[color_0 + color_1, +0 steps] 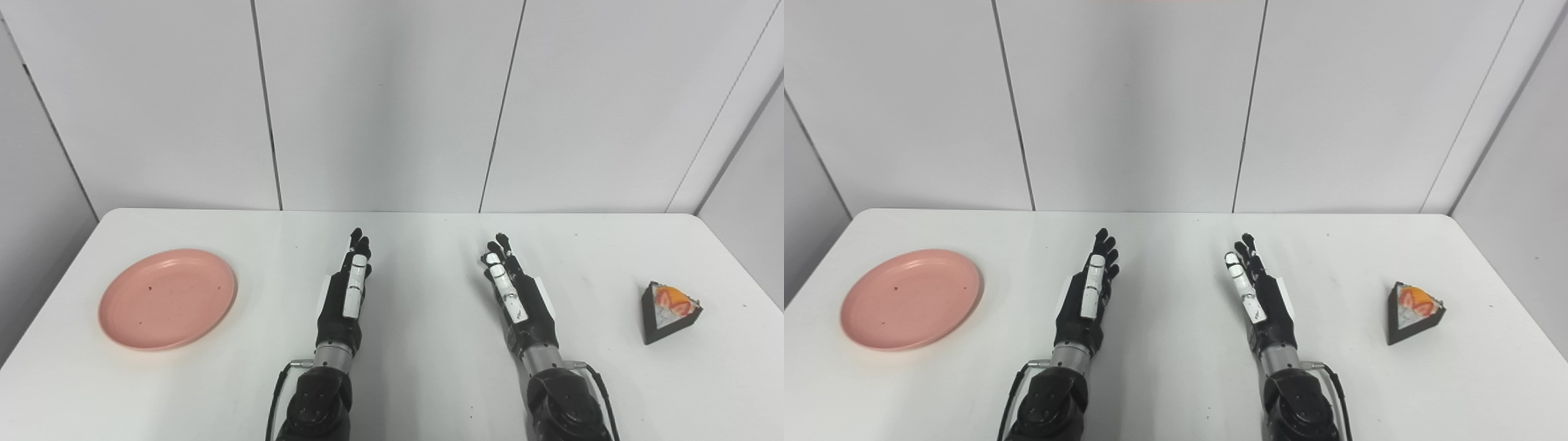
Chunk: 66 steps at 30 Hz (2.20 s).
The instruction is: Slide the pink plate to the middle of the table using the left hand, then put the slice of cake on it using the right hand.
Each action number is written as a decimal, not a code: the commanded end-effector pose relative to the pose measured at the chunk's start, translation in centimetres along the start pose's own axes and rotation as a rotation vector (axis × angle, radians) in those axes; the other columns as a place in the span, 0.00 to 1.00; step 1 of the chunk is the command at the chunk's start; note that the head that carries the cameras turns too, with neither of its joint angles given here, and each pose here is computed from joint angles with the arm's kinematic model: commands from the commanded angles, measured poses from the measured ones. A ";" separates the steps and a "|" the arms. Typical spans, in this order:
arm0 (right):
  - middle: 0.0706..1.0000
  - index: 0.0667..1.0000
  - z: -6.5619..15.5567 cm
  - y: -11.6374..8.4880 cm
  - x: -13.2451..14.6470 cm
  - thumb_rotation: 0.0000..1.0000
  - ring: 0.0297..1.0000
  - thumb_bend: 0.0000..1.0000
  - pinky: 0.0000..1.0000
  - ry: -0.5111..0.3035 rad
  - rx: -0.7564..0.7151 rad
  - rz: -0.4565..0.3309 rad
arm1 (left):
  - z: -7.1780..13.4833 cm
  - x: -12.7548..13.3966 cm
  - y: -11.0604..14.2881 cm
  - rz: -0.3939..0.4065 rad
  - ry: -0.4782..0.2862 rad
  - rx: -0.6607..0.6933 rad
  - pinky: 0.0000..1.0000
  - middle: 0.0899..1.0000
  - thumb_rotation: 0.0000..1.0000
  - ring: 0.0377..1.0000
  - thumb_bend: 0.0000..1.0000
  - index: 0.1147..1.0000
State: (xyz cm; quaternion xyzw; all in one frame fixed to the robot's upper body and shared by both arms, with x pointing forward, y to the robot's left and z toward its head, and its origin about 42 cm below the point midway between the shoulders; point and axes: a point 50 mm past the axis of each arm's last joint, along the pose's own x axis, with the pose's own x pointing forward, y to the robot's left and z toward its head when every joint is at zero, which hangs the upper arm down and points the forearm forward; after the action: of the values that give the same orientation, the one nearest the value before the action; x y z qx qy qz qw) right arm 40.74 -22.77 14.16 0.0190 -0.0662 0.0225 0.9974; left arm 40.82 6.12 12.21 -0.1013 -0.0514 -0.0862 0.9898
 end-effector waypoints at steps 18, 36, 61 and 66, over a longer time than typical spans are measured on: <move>0.97 0.98 1.1 0.8 0.3 0.78 0.94 0.59 0.98 -0.062 0.004 -0.001 | -2.6 -2.5 1.8 0.028 0.069 0.020 1.00 1.00 1.00 1.00 0.61 1.00; 0.97 1.00 0.9 -0.4 0.0 0.81 0.95 0.60 0.99 -0.059 -0.005 0.003 | -3.1 -2.7 0.7 0.033 0.061 -0.009 1.00 1.00 1.00 1.00 0.61 1.00; 0.99 1.00 0.9 -2.9 -0.2 0.81 0.98 0.56 1.00 -0.052 0.062 -0.007 | 5.7 -1.8 6.2 0.150 -0.214 -0.043 0.97 0.94 0.95 0.95 0.72 0.93; 1.00 1.00 1.1 -2.9 -0.2 0.82 0.99 0.54 1.00 -0.060 0.059 -0.004 | 8.1 -2.2 8.5 0.197 -0.232 -0.006 0.93 0.91 0.96 0.93 0.74 0.90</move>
State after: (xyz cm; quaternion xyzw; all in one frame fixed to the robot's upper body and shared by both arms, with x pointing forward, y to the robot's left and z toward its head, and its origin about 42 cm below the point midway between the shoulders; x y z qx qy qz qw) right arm 40.59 -25.38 14.48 0.0506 -0.0738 0.0197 0.9958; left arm 39.05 15.78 16.18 -0.1221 -0.1279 0.0189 0.9841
